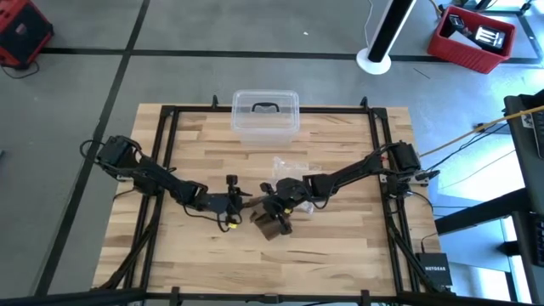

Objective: Roll bandage
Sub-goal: Roll the brown bandage

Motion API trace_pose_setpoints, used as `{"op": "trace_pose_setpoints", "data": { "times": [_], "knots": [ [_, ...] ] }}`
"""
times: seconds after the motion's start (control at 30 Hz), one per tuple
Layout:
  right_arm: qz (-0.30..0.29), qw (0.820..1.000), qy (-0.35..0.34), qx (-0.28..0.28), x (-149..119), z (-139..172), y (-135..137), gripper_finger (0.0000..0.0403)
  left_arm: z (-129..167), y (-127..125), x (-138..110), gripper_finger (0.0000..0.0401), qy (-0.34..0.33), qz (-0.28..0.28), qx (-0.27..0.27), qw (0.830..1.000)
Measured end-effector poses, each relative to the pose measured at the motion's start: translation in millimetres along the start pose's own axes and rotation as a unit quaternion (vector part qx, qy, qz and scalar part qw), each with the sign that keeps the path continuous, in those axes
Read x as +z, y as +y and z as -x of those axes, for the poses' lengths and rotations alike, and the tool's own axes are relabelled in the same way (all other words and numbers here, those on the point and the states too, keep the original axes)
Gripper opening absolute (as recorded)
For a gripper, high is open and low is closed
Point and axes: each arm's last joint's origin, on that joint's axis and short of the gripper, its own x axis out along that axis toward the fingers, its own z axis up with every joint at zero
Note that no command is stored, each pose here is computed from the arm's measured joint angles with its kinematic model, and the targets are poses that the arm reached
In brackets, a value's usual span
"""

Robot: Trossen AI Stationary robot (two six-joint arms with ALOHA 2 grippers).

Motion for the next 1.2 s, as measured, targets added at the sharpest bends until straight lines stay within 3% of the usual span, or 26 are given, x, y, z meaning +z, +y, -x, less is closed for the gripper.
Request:
{"op": "trace_pose_setpoints", "data": {
  "times": [0.2, 0.3, 0.4, 0.47, 0.57, 0.67, 1.0, 1.2],
  "knots": [
    [-0.003, 1.000, -0.009, 0.000, 2.0, 0.3, -0.1, 0.0005, -8.3, -3.2, 0.1, 0.0016, -0.004, 0.010, -0.008, 1.000],
    [-0.014, 1.000, -0.009, 0.000, 2.1, 0.3, -0.1, 0.0005, -11.1, -4.4, 4.0, 0.0010, -0.006, 0.019, -0.008, 1.000],
    [-0.066, 0.998, 0.002, -0.003, -0.1, 0.2, -0.1, 0.0005, -10.7, -3.9, 10.2, 0.0004, -0.016, 0.029, -0.007, 0.999],
    [-0.079, 0.996, 0.004, -0.038, -0.5, 0.4, -2.0, 0.0008, -6.4, -3.2, 16.9, 0.0003, -0.028, 0.042, -0.002, 0.999],
    [-0.078, 0.987, 0.010, -0.140, 6.0, 9.2, -6.0, 0.0021, 3.5, -2.6, 26.3, 0.0002, -0.043, 0.057, 0.009, 0.997],
    [-0.067, 0.984, -0.009, -0.167, 24.7, 25.7, -4.4, 0.0042, 15.9, -1.3, 32.6, 0.0002, -0.046, 0.072, 0.027, 0.996],
    [-0.019, 0.993, -0.074, -0.086, 80.0, 79.3, 32.8, 0.0165, 59.1, 16.7, 57.4, 0.0001, -0.080, 0.094, 0.113, 0.986],
    [-0.017, 0.997, -0.037, -0.067, 88.9, 111.1, 52.6, 0.0216, 73.9, 30.9, 67.6, 0.0000, -0.101, 0.097, 0.177, 0.974]
  ]
}}
